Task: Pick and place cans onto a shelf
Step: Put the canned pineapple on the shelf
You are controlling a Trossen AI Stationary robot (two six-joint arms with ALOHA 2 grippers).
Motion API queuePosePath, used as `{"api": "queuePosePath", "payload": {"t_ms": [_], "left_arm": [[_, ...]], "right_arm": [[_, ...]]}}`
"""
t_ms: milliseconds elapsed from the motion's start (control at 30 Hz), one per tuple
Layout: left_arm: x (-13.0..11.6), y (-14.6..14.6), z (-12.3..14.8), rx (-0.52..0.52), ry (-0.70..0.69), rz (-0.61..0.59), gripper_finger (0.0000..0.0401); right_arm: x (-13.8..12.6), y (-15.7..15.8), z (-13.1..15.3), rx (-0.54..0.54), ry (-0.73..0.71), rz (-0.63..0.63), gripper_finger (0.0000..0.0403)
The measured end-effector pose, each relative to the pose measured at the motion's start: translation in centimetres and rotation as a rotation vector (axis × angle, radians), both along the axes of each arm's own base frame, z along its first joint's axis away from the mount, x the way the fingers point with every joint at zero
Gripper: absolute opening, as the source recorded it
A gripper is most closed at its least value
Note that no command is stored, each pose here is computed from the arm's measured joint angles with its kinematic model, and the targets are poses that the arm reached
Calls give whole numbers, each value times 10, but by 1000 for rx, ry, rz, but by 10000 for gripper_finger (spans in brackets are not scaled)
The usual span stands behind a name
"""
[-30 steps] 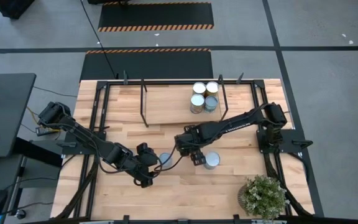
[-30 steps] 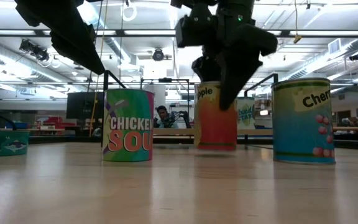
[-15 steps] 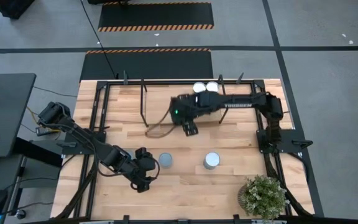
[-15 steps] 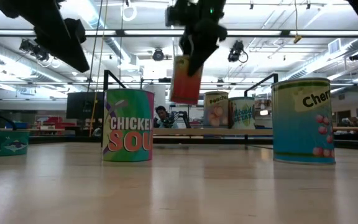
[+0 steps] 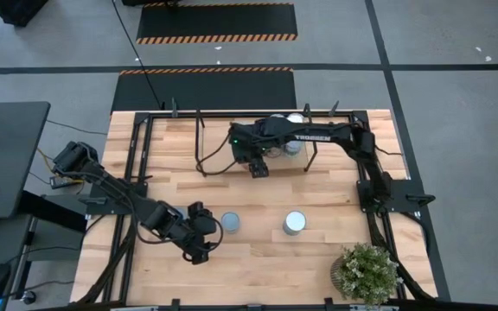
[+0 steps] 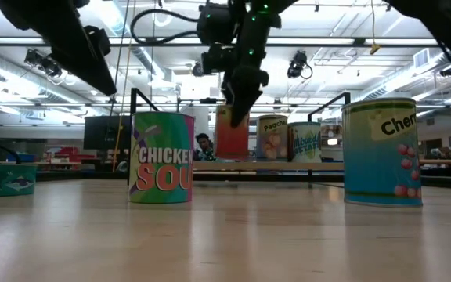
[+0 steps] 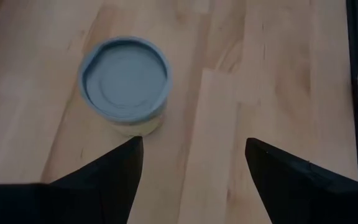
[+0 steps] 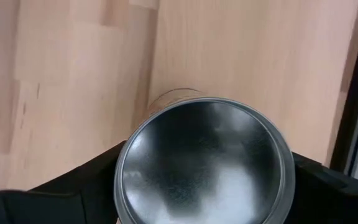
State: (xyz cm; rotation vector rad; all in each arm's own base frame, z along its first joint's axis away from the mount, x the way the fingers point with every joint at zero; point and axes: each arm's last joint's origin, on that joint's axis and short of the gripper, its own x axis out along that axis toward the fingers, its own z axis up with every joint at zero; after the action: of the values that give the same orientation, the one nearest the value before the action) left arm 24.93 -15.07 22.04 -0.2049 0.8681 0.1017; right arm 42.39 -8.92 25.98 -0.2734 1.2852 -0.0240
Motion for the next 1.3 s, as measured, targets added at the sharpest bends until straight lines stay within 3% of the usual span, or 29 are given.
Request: {"api": "queuePosePath", "payload": {"t_ms": [333,767,1100,1300], "left_arm": [[-1,0,0,1,10,-6,288],[-1,0,0,1,9,-6,288],[-1,0,-1,0,9,-5,288],[-1,0,0,-1,9,-4,288]], "right_arm": [[4,-25,9,6,3,-52,337],[0,-41,7,17,-5,-114,396],[2,-43,8,56,-77,-375,370],[2,-42,8,63,-79,-380,348]]}}
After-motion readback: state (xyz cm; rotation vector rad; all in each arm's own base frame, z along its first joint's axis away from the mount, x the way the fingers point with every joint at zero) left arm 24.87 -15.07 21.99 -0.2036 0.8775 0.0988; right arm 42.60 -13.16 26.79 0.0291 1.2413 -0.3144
